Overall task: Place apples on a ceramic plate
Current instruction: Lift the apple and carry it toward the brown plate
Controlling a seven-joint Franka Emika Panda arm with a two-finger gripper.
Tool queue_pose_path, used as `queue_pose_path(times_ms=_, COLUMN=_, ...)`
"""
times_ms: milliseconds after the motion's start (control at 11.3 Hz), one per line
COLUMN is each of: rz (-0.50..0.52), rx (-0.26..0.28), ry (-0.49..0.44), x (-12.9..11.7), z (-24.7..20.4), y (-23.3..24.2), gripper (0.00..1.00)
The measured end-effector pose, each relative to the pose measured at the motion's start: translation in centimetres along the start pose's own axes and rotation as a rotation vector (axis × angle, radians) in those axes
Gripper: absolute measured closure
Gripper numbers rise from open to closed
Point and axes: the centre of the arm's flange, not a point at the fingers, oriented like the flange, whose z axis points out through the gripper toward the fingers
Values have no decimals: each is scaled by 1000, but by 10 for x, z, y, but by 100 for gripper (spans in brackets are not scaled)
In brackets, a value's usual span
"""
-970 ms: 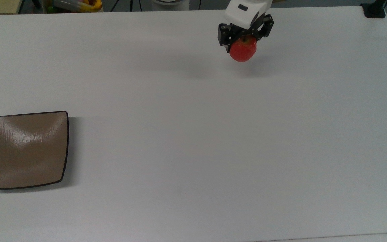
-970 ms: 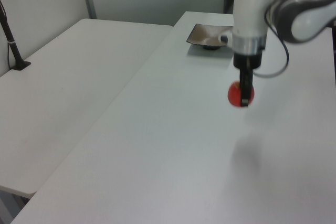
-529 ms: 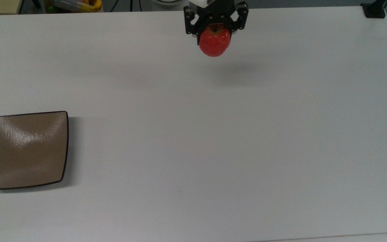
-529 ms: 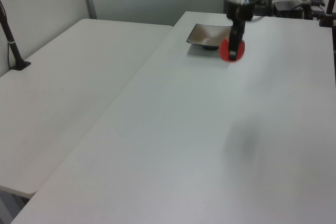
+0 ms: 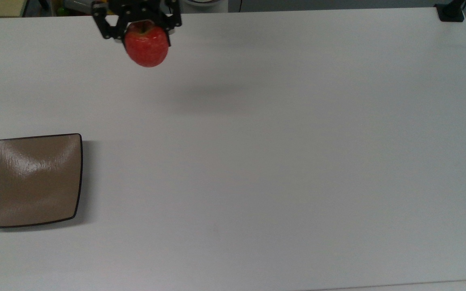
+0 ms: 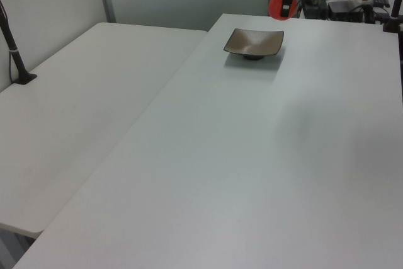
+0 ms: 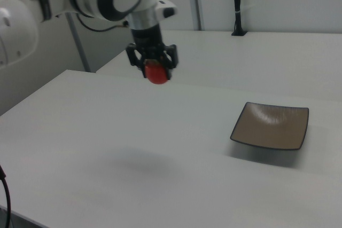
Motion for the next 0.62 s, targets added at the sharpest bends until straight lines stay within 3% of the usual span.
queue_pose_path(times_ms=176, rz=-44, rx=-10, ry=-3, x=8, z=19, y=54, gripper=25)
queue_pose_path(times_ms=617, rz=-25, rx=-133, ry=155, x=33, z=105, y=163, gripper=25)
